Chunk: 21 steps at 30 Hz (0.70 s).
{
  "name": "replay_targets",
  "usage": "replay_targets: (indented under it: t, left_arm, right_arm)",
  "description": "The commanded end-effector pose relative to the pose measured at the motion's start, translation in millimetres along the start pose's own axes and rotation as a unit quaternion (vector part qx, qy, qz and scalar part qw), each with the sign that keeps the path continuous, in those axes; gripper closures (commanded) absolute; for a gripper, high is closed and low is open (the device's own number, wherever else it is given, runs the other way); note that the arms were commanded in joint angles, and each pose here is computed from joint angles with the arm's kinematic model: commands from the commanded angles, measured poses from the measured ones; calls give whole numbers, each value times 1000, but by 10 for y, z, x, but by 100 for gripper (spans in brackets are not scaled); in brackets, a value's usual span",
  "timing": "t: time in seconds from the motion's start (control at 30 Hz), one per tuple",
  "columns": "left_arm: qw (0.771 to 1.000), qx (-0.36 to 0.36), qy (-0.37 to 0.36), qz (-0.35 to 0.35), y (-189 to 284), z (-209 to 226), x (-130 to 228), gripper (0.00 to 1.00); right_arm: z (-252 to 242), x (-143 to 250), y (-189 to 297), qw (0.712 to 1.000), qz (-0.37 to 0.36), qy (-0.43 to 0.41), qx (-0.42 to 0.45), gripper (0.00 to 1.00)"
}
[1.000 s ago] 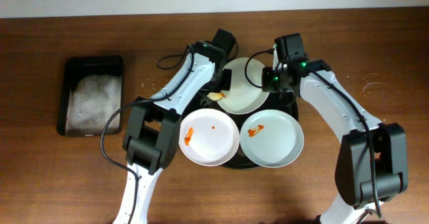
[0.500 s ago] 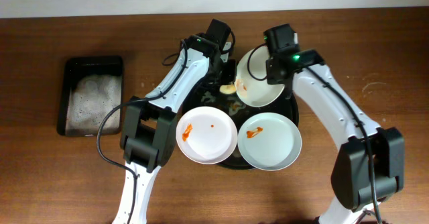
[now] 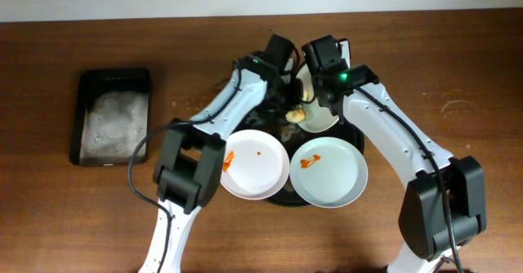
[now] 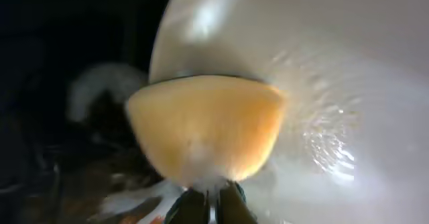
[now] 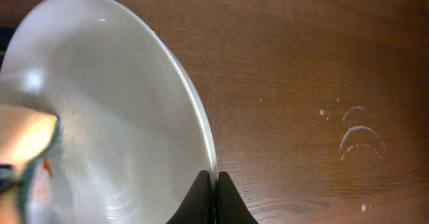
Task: Clean dirty plates on tray and stack at the side
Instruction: 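Tilt the plate up with the right gripper and scrub it with the sponge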
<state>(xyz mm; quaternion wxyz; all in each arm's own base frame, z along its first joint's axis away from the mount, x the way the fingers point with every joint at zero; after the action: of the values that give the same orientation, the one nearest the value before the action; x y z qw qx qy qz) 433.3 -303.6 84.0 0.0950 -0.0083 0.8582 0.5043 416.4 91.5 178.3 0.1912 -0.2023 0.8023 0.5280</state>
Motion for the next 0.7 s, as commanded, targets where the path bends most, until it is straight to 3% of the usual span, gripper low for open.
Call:
replay_targets:
  t: [0.0, 0.13, 0.23, 0.37, 0.67]
  left_arm:
    - [999, 18, 26, -3, -120, -168, 125, 100]
    - [998, -40, 38, -5, -195, -56, 228, 100]
    - [991, -124, 50, -31, -124, 245, 168, 100]
    - [987, -137, 81, -36, 41, 568, 30, 100]
    - [997, -21, 40, -64, 660, 142, -149, 100]
  right_arm:
    - [-55, -97, 117, 1000, -17, -10, -2, 96]
    - [-58, -75, 118, 1000, -12, -6, -1, 96]
    - [-60, -65, 118, 1000, -10, -5, 0, 96]
    - [-62, -58, 118, 1000, -8, -4, 0, 96]
    - [-66, -60, 118, 1000, -9, -4, 2, 96]
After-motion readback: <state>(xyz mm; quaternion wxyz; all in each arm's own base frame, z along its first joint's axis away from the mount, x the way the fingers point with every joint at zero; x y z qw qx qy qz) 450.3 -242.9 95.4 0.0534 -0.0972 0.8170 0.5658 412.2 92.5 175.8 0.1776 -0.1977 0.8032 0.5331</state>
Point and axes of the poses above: each gripper's point midway between its finger pads, its own y axis back along the fingers, its own z axis along the line the jaws close on, x = y × z, the point moved 5 cm from there along y, back along the fingers, and after that the axes turned 4 degrees about -y, right-handed, at the moved point
